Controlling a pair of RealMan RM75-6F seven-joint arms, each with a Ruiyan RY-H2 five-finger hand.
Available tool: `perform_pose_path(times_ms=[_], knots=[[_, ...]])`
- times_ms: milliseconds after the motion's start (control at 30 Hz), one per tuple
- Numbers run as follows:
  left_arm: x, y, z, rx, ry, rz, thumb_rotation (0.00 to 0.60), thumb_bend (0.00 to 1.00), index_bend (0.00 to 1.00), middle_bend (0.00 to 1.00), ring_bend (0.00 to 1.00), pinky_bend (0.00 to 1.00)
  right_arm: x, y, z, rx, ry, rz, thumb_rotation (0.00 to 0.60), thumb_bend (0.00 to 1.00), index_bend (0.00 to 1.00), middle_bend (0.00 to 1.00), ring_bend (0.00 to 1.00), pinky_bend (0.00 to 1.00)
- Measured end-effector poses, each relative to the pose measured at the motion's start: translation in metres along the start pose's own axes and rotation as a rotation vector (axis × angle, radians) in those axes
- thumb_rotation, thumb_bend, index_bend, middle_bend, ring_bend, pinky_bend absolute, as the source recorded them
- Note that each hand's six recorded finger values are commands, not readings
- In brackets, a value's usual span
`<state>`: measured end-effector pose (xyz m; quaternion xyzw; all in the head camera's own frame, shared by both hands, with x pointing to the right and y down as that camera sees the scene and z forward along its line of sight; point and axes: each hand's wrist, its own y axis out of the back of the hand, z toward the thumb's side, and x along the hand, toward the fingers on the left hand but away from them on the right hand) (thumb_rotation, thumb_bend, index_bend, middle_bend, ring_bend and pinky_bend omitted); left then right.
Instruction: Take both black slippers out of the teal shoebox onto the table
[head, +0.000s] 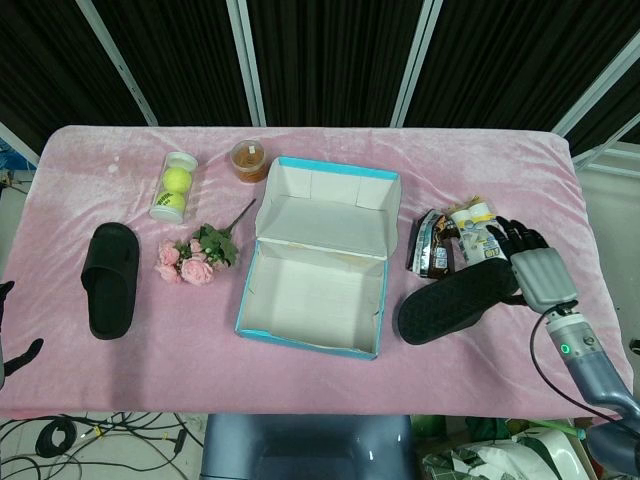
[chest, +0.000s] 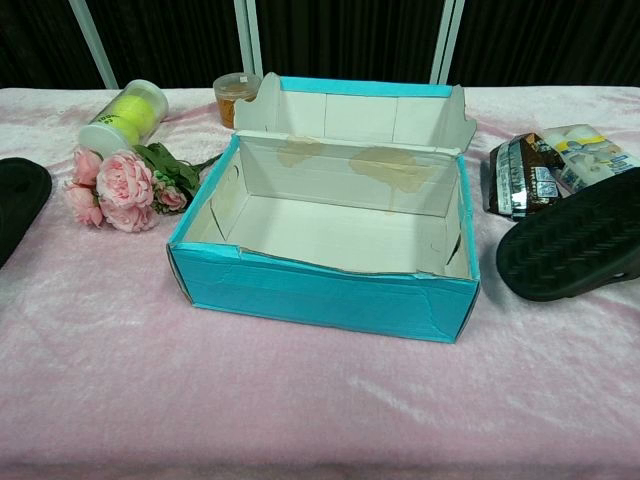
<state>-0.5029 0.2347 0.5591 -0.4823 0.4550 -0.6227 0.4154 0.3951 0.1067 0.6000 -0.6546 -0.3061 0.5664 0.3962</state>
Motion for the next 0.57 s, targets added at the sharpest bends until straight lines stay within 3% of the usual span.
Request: perform_pose_path(times_ms=[267, 567], knots=[[-0.014, 0.000, -0.007, -0.017, 0.013, -0.006, 0.600, 0.00, 0.15, 0.20, 0.11, 0.11, 0.061, 0.023, -0.017, -0.063, -0.087, -0.141, 0.600, 0.23, 0.00, 0.00, 0.00, 0.14], [-0.045, 0.001, -0.013, -0.055, 0.000, -0.016, 0.600, 0.00, 0.15, 0.20, 0.11, 0.09, 0.120, -0.001, -0.014, -0.079, -0.156, -0.180, 0.600, 0.23, 0.00, 0.00, 0.00, 0.14]])
